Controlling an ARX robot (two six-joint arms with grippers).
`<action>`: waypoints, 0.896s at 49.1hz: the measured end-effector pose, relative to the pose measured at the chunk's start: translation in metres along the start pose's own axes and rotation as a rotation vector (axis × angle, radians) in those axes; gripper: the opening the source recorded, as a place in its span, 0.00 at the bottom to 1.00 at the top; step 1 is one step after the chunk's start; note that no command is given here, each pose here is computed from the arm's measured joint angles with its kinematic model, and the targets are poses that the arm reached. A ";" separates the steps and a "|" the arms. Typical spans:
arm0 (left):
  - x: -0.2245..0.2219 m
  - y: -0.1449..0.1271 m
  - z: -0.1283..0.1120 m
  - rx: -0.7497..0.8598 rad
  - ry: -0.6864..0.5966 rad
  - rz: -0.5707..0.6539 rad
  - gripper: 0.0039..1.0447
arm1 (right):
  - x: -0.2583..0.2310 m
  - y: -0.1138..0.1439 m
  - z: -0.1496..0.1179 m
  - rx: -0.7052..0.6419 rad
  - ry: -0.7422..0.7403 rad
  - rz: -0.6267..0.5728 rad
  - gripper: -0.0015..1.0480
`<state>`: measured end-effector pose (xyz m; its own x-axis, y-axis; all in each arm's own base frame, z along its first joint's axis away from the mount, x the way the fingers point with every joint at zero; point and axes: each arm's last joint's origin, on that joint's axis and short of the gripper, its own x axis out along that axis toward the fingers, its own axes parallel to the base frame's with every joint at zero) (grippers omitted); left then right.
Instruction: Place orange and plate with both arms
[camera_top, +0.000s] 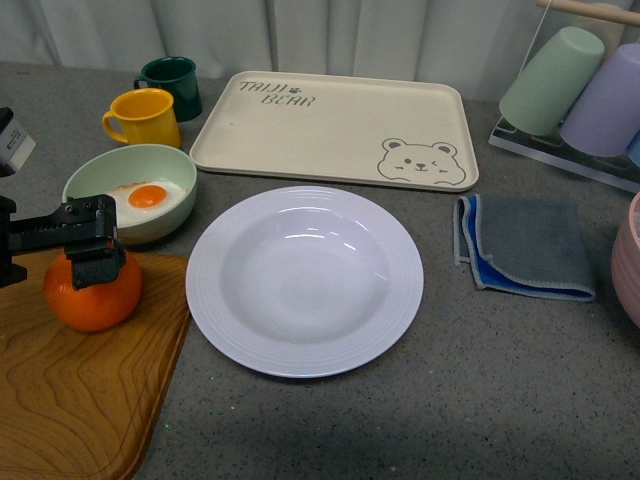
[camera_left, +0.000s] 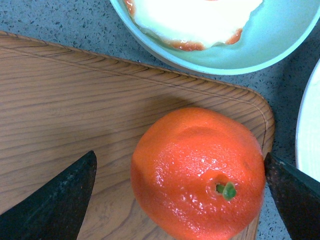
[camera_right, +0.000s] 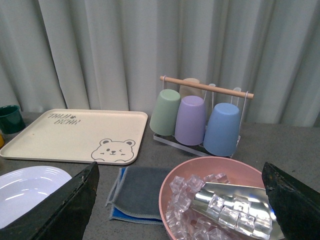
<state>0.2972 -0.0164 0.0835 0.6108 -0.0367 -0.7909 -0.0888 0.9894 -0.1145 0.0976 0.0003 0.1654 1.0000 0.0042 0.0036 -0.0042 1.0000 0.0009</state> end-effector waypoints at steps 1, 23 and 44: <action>0.000 0.000 0.000 0.001 0.001 0.002 0.94 | 0.000 0.000 0.000 0.000 0.000 0.000 0.91; -0.006 -0.005 0.005 0.041 -0.018 -0.002 0.51 | 0.000 0.000 0.000 0.000 0.000 0.000 0.91; -0.033 -0.097 0.023 0.278 -0.173 -0.154 0.50 | 0.000 0.000 0.000 0.000 0.000 0.000 0.91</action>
<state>0.3041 -0.1084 0.1345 0.7267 -0.1875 -0.6608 0.2172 0.9754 -0.0378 0.0976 0.0003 0.1654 1.0000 0.0042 0.0036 -0.0042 1.0000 0.0009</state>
